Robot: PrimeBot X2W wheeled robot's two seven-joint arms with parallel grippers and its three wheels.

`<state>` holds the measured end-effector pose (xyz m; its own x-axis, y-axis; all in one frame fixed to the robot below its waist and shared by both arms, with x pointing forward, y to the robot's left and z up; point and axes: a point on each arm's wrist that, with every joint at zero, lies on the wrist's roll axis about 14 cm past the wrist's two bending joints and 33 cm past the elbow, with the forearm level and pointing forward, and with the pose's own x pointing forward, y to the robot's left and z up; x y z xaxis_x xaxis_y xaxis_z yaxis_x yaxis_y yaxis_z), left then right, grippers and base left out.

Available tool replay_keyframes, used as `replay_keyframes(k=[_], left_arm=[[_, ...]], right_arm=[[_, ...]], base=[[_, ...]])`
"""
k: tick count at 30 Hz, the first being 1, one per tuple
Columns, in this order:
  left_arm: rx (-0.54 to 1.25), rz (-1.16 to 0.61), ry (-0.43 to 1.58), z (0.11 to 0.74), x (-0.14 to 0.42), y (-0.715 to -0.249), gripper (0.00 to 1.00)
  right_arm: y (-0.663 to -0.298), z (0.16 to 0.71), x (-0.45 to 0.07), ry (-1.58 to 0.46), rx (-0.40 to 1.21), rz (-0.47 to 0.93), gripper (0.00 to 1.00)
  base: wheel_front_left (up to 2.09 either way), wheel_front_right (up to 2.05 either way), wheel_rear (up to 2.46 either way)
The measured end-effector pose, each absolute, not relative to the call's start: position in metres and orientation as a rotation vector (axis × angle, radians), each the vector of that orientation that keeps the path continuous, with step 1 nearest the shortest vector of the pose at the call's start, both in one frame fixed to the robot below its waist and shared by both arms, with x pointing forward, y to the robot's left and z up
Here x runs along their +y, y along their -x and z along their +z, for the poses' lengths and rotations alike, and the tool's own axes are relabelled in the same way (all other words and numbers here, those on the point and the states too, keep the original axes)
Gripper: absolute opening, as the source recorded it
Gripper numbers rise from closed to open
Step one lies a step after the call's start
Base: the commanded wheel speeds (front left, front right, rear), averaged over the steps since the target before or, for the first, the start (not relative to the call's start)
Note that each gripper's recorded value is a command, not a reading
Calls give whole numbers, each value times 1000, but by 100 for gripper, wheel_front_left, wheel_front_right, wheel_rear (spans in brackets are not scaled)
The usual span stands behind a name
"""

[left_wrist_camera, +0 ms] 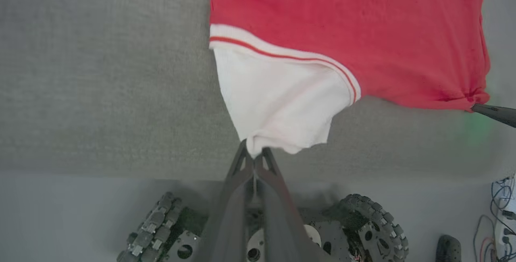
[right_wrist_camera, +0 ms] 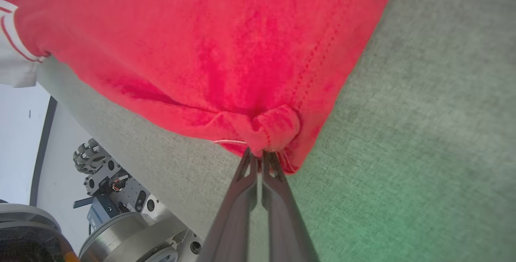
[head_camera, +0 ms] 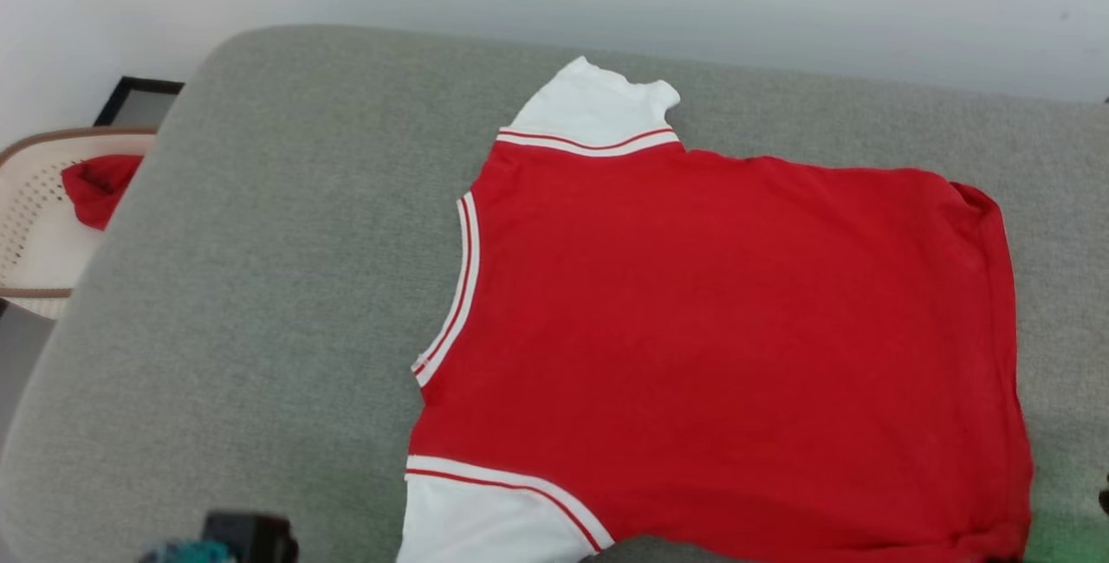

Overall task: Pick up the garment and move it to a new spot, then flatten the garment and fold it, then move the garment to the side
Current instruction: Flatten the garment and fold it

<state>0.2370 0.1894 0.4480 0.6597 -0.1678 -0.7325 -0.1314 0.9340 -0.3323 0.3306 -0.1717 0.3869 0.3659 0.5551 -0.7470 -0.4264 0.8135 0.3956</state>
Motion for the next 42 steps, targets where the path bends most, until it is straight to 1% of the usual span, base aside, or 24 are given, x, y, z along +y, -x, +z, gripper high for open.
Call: replay_keyframes(k=[7,13,18,25,35,36,37,38,39,41,42], left_arm=[[744,-80,214,480,203,-285,0],[621,-146,66,509,211,-342,0],[591,-173,-7,514,216,-385,0],[657,-205,-25,486,216,-425,0],[779,-222,18,437,211,-435,0],[781,-224,21,436,210,-436,4],[784,-220,30,435,210,-437,16],[794,-218,37,433,210,-437,22],[803,-215,41,431,210,-436,25],[807,-213,43,429,211,-436,40],[808,-211,47,429,211,-436,48]], right_arm=[[-359,397,-175,-117,947,605,0],[-392,409,-174,-91,877,575,0],[-421,415,-170,-68,829,546,0],[-443,405,-161,-74,845,521,0],[-455,394,-156,-73,874,516,0],[-456,394,-155,-73,875,516,0],[-456,394,-155,-73,878,516,0],[-456,394,-155,-73,881,516,0],[-456,394,-155,-71,885,517,0],[-457,395,-154,-69,887,517,0],[-457,396,-154,-69,886,518,2]], base=[[0,0,0],[0,0,0],[0,0,0],[0,0,0],[0,0,0],[0,0,0],[0,0,0],[0,0,0],[0,0,0],[0,0,0],[0,0,0]])
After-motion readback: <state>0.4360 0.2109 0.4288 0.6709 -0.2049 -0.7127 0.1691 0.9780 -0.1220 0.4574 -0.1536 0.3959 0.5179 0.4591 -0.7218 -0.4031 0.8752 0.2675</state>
